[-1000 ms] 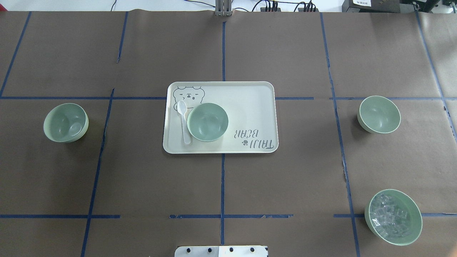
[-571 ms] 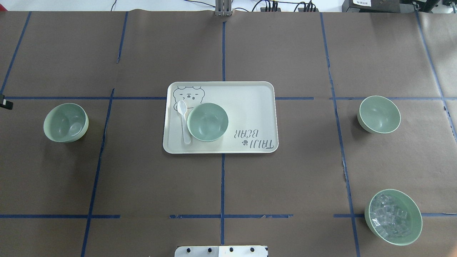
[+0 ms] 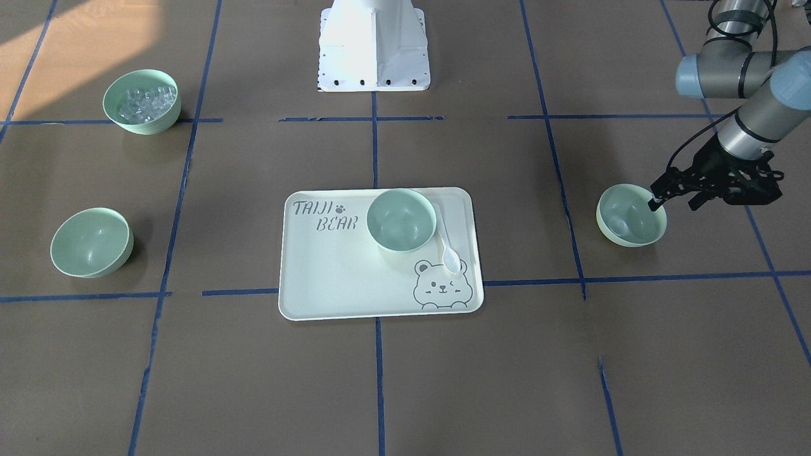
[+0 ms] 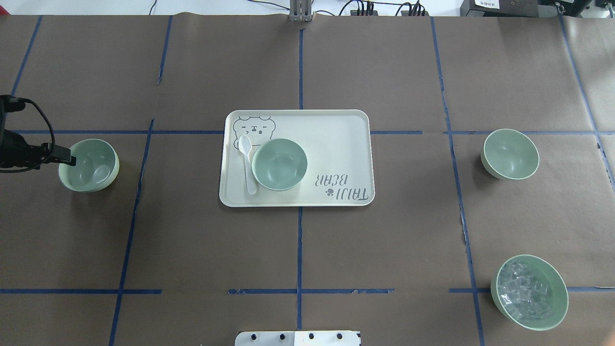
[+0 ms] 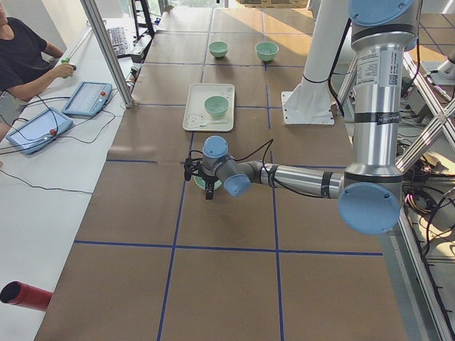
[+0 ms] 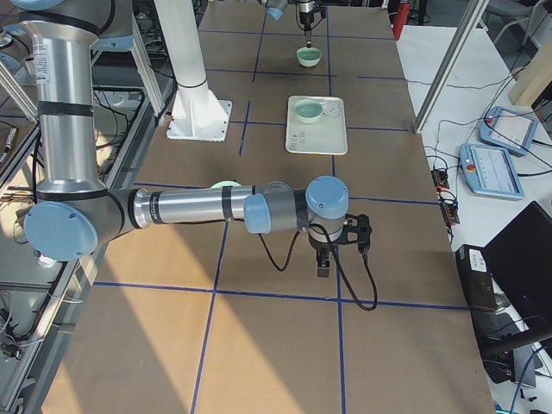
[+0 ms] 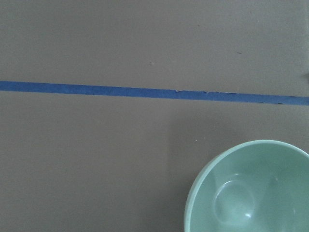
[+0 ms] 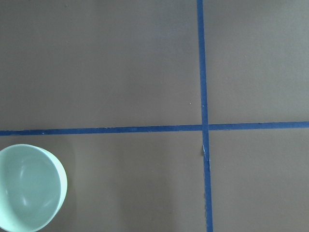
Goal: Stack green bowls together
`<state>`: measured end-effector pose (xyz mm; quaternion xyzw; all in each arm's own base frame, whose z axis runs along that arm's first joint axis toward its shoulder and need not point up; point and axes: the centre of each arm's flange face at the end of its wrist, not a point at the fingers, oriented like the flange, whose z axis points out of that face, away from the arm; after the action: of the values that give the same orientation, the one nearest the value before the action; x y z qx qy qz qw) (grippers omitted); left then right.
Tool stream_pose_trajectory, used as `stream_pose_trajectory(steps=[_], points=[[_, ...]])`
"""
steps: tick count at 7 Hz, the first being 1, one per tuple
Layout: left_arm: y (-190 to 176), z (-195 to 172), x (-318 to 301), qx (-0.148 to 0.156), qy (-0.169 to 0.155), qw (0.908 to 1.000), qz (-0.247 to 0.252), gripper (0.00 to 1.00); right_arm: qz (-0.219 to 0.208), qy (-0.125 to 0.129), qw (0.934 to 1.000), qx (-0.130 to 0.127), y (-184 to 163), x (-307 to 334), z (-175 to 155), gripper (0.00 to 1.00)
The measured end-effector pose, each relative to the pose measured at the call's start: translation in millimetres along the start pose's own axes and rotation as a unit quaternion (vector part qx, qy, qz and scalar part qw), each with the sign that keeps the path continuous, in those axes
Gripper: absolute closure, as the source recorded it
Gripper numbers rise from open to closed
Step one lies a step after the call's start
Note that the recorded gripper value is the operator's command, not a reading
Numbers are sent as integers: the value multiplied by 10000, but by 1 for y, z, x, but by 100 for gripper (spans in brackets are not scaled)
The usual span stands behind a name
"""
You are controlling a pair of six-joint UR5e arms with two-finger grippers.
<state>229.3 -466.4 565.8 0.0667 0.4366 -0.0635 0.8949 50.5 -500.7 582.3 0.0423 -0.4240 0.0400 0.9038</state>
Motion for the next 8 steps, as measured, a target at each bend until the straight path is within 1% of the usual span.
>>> stream_pose_trajectory(steps=[2,3,4,5,6,8], points=[[4,13,8,8,-52,10000,-80,38,79,-57,10000,-14,-1,-26,3,0],[4,14,8,4,-58,10000,-74,42,126,-88,9999,21,-1,-41,0,0],[5,16,8,-2,-69,10000,-70,54,108,-125,9999,36,-1,-53,-2,0],[5,17,6,-13,-88,9999,-76,73,54,-168,9998,11,-1,-63,-1,0],[5,18,5,-23,-102,9999,-83,100,85,-207,9997,-42,-1,-77,4,0],[6,18,4,-27,-100,9999,-74,100,332,-277,9990,-121,-3,-120,11,0]])
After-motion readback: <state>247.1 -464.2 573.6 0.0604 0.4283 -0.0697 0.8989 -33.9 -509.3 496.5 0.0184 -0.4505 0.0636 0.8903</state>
